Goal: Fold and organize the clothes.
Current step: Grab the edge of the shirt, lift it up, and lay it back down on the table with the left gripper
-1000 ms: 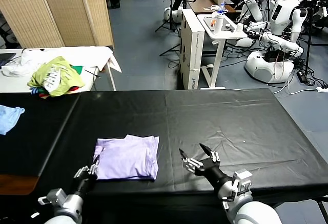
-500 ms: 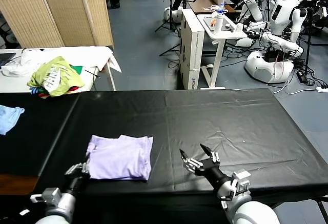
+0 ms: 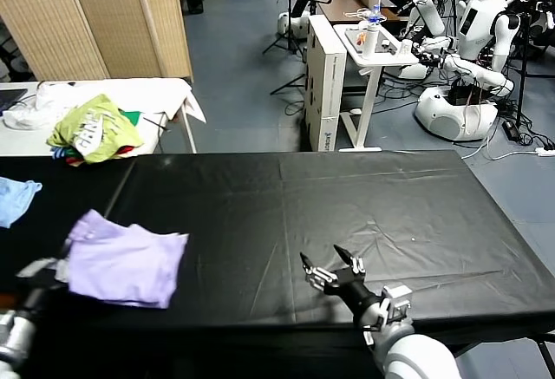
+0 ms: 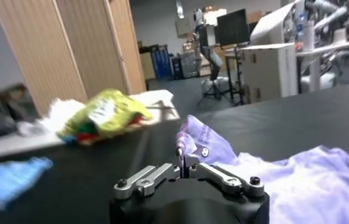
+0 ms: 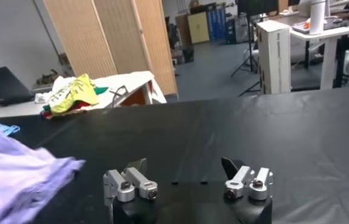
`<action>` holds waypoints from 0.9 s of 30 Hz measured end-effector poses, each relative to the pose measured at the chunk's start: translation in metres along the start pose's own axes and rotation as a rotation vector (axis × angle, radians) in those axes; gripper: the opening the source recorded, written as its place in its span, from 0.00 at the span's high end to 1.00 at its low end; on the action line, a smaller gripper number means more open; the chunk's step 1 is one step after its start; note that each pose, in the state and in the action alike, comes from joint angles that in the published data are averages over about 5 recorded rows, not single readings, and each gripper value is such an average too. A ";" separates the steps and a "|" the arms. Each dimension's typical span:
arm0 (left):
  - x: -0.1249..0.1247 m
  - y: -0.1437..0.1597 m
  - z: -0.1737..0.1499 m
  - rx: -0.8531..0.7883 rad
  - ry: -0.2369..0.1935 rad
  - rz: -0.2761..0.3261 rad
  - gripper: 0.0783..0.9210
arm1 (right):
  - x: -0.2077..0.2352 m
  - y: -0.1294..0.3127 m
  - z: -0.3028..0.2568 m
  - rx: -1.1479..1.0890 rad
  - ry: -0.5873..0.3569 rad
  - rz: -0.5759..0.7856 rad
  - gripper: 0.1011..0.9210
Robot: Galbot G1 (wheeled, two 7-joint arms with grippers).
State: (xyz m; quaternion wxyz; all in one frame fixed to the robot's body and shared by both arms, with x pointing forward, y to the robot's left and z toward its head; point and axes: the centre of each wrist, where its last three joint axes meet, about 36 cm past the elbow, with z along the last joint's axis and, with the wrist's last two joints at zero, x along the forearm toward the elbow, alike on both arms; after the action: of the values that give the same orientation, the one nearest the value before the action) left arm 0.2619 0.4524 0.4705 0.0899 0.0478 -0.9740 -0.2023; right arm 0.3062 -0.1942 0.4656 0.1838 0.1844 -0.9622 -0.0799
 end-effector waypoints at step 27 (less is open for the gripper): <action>0.009 -0.197 -0.066 0.674 0.059 0.240 0.89 | 0.001 -0.002 0.023 0.005 0.063 0.047 0.02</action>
State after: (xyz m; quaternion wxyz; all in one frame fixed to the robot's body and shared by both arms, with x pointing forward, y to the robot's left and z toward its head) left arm 0.2768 0.2454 0.4520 0.1201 -0.0341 -0.9817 0.1440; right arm 0.2968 -0.1947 0.4444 0.2152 0.1645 -0.9603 -0.0674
